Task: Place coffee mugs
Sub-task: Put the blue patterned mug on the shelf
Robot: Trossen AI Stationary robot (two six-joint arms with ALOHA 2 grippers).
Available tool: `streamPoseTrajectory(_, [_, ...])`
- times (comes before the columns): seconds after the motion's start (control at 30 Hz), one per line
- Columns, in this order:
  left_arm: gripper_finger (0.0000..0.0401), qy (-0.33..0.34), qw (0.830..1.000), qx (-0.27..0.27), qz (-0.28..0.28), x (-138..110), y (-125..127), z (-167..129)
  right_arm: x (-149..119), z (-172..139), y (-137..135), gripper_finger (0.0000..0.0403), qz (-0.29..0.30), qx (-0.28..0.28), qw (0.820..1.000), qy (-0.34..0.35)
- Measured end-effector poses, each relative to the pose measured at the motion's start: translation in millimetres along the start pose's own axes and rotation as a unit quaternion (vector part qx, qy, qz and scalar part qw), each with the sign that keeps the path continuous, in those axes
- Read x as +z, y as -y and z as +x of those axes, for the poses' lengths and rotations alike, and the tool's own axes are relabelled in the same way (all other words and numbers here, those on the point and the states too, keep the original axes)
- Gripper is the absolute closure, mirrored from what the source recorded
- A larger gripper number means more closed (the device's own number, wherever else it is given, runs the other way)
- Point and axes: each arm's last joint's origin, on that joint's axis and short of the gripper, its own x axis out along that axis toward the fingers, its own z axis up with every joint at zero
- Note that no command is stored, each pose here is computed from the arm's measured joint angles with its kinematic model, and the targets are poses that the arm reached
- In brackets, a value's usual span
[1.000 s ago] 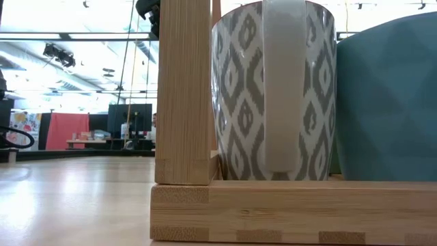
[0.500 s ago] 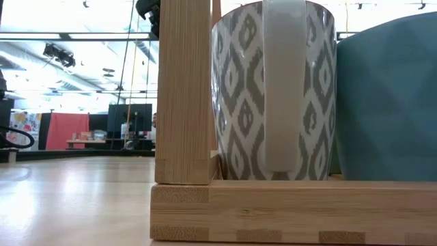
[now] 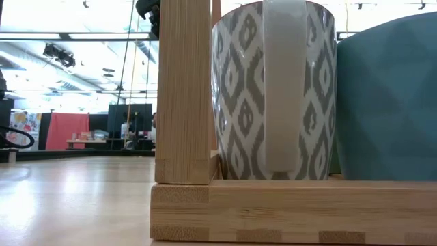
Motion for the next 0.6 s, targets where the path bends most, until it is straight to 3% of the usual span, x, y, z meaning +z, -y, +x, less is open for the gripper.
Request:
streamPoseTrajectory(0.2, [0.0273, 0.0, 1.0, 0.0, 0.0, 0, 0, 0, 0, 0, 0, 0.0259, 0.0, -0.001, 1.0, 0.0])
streamPoseTrajectory(0.6, [0.0273, 0.0, 1.0, 0.0, 0.0, 0, 0, 0, -3, -15, 3, 0.0258, -0.009, -0.006, 1.0, -0.029])
